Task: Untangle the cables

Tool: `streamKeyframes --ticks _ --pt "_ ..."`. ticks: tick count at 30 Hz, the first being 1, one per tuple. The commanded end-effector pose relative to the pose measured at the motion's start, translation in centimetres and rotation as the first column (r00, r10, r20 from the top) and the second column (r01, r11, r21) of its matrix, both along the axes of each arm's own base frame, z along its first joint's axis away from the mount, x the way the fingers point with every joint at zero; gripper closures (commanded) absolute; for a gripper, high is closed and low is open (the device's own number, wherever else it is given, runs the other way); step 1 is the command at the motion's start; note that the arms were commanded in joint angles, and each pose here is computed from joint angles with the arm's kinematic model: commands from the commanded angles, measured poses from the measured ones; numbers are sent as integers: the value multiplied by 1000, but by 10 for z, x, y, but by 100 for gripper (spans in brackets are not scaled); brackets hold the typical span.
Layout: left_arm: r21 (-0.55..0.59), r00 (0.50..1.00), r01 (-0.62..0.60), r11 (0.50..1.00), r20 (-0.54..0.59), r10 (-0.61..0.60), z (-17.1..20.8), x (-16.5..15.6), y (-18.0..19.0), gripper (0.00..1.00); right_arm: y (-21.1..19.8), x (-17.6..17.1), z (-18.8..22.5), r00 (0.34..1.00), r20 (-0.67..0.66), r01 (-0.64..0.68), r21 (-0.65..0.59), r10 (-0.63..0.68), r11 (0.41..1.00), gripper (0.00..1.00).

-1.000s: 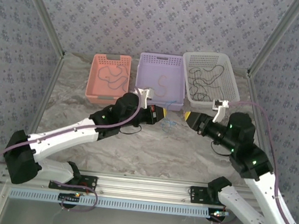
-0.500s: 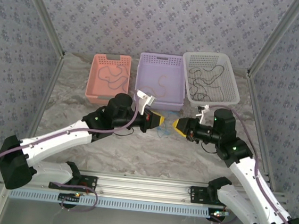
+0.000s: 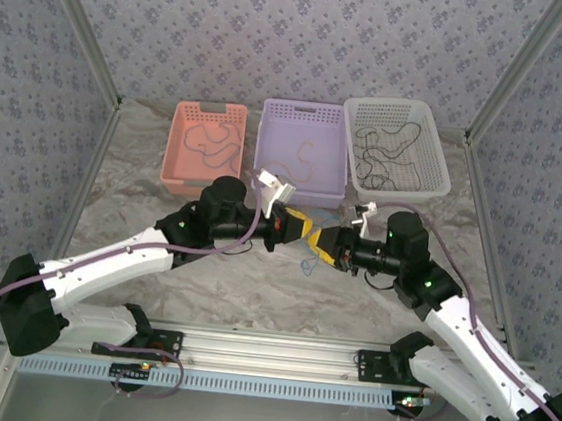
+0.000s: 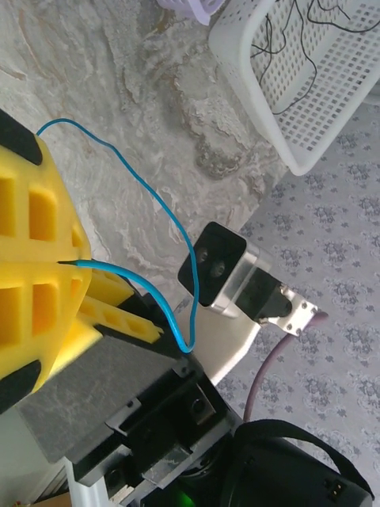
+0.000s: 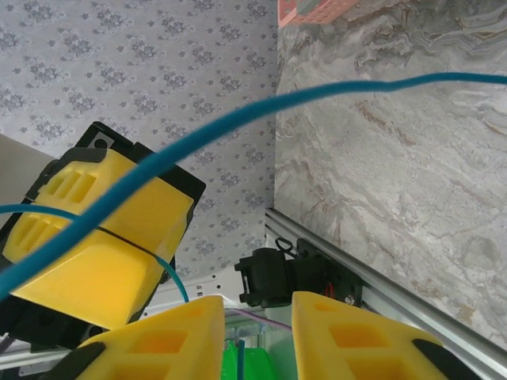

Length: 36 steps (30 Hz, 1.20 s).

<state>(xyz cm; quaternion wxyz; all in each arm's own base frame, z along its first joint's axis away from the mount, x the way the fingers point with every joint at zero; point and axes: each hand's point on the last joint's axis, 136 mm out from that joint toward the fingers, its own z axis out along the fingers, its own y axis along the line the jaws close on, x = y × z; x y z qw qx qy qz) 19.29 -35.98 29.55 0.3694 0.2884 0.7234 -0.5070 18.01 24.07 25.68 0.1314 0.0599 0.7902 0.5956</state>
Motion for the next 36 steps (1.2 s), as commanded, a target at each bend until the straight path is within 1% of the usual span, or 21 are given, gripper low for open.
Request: streamKeyframes --ticks 1,6,9,12,16,17,19,21,22,24,26,28,29,31,34,35,36 --pt "-35 999 24 999 36 -23 10 -2 -3 100 0 1 3 1000 12 20 14 -21 1000 75" --pt "-40 999 26 999 34 -25 11 -2 -3 100 -3 1 3 999 19 38 26 -38 999 81" --pt "-34 999 21 999 27 -20 8 -1 -4 100 -3 2 5 999 18 42 29 -43 999 88" --pt "-29 1000 11 1000 20 -10 5 1 -4 100 -4 3 5 998 17 54 31 -55 998 99" --pt "-18 998 -57 998 7 57 1 12 0 100 -11 5 5 995 26 97 19 -97 995 100" --pt "-17 996 -88 996 -1 88 0 16 3 100 -15 6 4 992 27 119 11 -120 993 100" --pt "-32 986 -167 985 -13 167 1 24 11 100 -28 13 2 979 22 205 7 -205 979 100" --pt "-66 962 -274 960 -39 272 2 35 25 100 -44 20 -3 951 15 310 1 -310 951 100" --pt "-99 944 -329 939 -65 324 2 40 32 100 -54 25 -7 923 4 384 2 -384 923 100" --pt "-177 908 -417 891 -133 398 1 48 43 100 -73 33 -8 855 -14 518 35 -518 855 100" --pt "-240 870 -487 840 -216 443 -3 51 45 100 -91 41 -7 765 -28 643 83 -643 762 100" --pt "-265 832 -546 795 -283 477 -8 51 43 100 -102 46 5 689 -17 717 159 -724 679 100" --pt "-258 805 -580 773 -323 497 -12 53 41 100 -106 48 12 658 -9 742 177 -753 646 100" --pt "-233 770 -612 755 -395 502 -21 54 32 100 -107 52 29 632 24 757 196 -774 624 100" --pt "-154 688 -660 735 -516 509 -38 59 23 100 -102 58 54 622 92 754 195 -777 627 100" --pt "-129 671 -663 737 -540 509 -43 60 20 100 -101 60 59 615 117 758 186 -780 625 100" --pt "-120 668 -658 743 -548 503 -44 60 16 100 -103 61 61 605 129 767 173 -786 618 100"
